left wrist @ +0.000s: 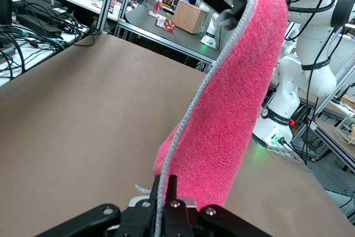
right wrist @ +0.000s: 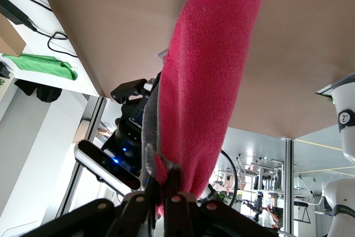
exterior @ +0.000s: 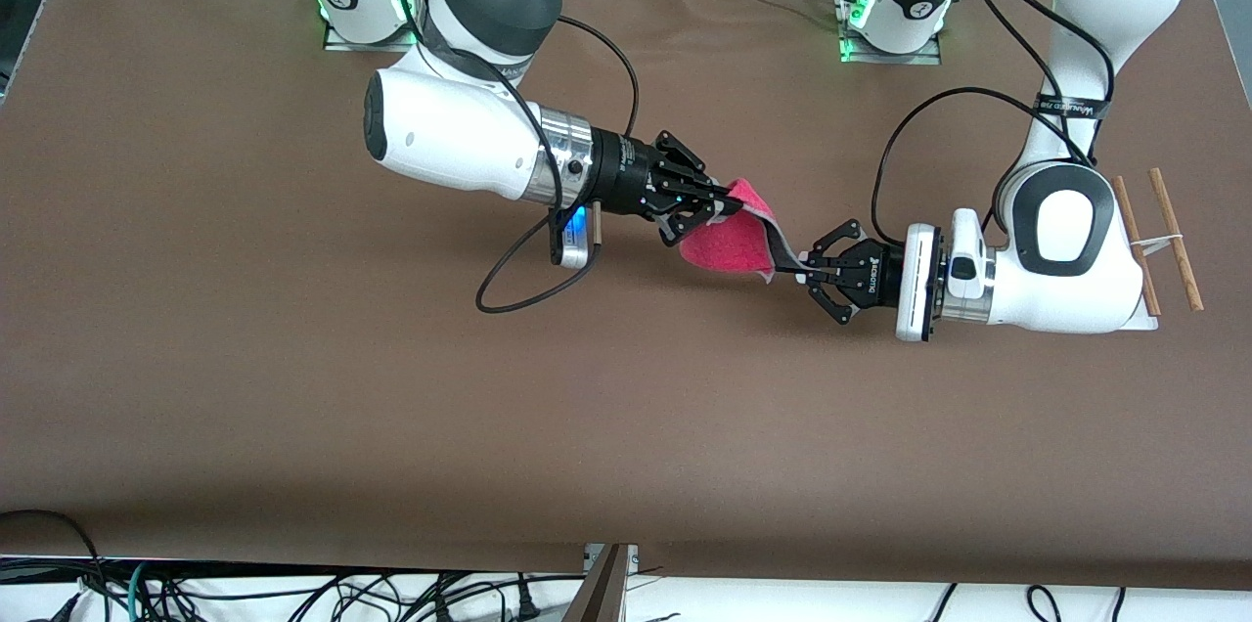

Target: Pass towel and hang on rack

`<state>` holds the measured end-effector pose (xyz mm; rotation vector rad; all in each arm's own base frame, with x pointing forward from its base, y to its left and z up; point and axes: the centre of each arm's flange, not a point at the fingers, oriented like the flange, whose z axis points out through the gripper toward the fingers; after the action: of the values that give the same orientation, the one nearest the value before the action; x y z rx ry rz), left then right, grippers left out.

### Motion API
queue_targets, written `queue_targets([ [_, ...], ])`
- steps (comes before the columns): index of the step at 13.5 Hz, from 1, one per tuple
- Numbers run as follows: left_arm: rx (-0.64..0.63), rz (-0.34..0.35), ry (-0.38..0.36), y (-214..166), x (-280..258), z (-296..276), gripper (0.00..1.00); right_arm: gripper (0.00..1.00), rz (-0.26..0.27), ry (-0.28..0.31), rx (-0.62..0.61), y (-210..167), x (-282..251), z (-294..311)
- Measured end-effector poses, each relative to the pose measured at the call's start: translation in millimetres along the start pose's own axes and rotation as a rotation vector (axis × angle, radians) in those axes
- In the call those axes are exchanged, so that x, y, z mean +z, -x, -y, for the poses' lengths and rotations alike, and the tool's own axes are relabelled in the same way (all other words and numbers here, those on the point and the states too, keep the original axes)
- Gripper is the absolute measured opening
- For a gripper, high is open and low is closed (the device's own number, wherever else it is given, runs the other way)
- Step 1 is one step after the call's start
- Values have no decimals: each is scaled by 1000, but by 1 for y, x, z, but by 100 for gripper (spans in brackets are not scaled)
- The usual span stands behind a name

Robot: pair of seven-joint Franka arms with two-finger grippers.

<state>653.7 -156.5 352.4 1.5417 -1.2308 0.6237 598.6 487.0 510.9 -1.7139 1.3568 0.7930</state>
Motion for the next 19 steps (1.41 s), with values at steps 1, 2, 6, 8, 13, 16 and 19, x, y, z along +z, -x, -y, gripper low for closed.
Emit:
queue_targets([
  [1,0,0,0,0,0,0,2,22,-2,-6,3,-3,-4,3],
  [2,0,0,0,0,0,0,2,33,-5,-9,7,-6,-9,6],
  [6,0,0,0,0,0,0,2,78,-13,6,26,-25,-61,30],
  [8,-1,-1,-1,1,-2,0,2,98,-27,41,27,-42,-100,42],
  [13,0,189,-44,32,-66,2,2,99,-40,99,-58,-87,-187,58],
  [16,8,333,-61,43,-145,-8,2,99,-38,180,-166,-115,-228,55],
  [19,-19,477,-63,56,-216,-26,2,99,-105,291,-301,-136,-266,44],
])
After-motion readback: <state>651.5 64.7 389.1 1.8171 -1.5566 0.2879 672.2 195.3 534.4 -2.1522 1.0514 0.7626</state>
